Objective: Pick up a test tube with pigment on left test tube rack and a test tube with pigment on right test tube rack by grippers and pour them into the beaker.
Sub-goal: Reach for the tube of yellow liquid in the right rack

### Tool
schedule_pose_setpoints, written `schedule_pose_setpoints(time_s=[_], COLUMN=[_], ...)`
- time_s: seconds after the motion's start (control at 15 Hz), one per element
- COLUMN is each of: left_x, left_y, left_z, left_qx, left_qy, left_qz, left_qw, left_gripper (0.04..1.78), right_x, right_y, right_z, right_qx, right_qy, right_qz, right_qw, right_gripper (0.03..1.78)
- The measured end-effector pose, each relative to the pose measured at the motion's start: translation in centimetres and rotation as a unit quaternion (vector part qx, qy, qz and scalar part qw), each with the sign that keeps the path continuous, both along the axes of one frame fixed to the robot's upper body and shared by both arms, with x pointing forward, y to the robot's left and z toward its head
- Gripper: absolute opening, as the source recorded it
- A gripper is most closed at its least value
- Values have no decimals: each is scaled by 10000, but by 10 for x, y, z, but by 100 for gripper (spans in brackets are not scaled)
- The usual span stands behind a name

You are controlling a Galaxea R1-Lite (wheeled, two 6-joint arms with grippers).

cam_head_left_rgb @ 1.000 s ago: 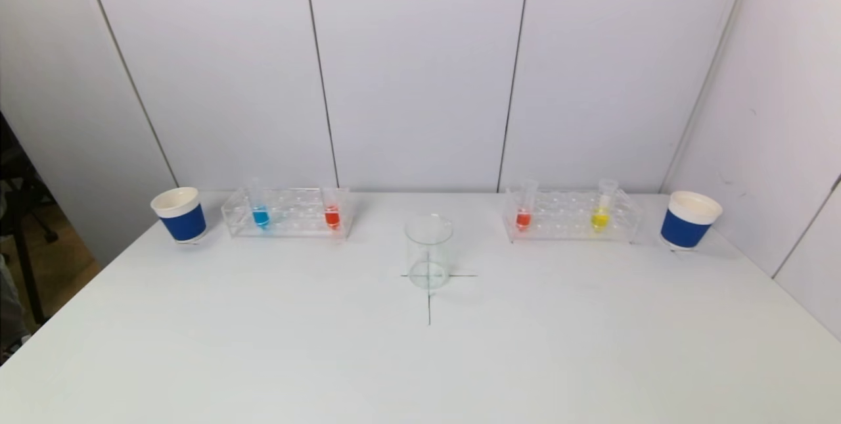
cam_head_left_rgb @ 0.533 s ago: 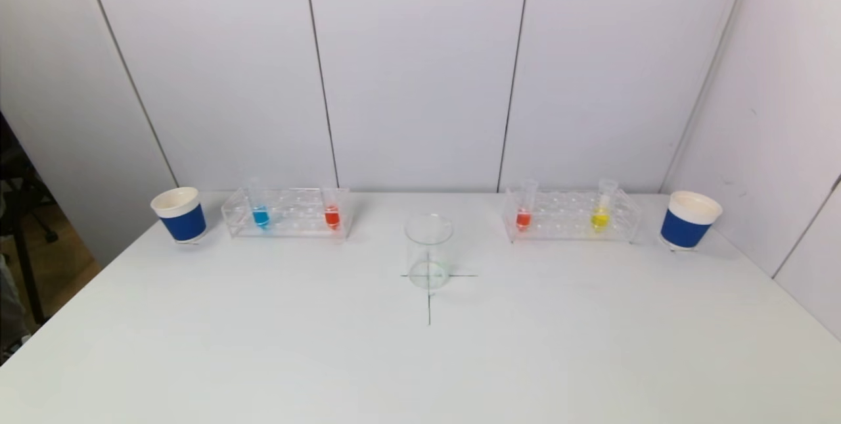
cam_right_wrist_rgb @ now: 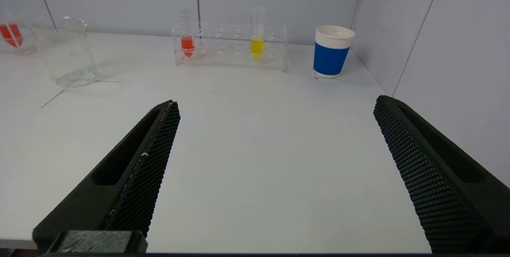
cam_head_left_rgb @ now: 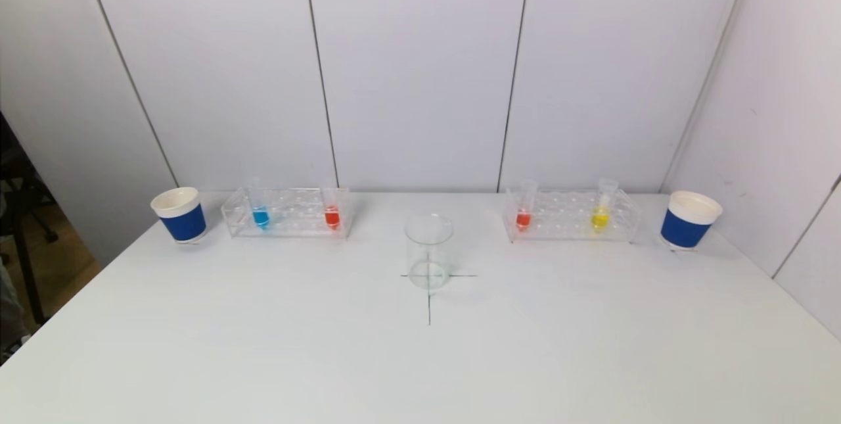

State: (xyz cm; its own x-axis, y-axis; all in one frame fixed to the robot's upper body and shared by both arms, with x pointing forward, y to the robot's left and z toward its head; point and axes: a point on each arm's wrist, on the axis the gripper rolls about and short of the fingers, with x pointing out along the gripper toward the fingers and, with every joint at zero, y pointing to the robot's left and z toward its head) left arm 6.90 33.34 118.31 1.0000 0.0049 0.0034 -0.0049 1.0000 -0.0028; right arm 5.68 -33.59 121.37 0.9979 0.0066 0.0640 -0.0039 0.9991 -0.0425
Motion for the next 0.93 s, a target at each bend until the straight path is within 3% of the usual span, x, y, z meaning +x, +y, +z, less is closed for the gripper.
schedule_pose_setpoints(time_s=[0.47,0.93], left_x=[0,0], left_y=[0,0], left_z=[0,0], left_qx=[0,0], left_qy=[0,0], left_qz=[4,2], left_qw=[10000,10000], left_gripper=[176,176], right_x=[-3,65], right_y=[2,3], right_z=[82,171], right_qx=[22,33], right_qy=[-44,-183], right_qz=[475,710], right_qw=[9989,9973], right_gripper=[177,177])
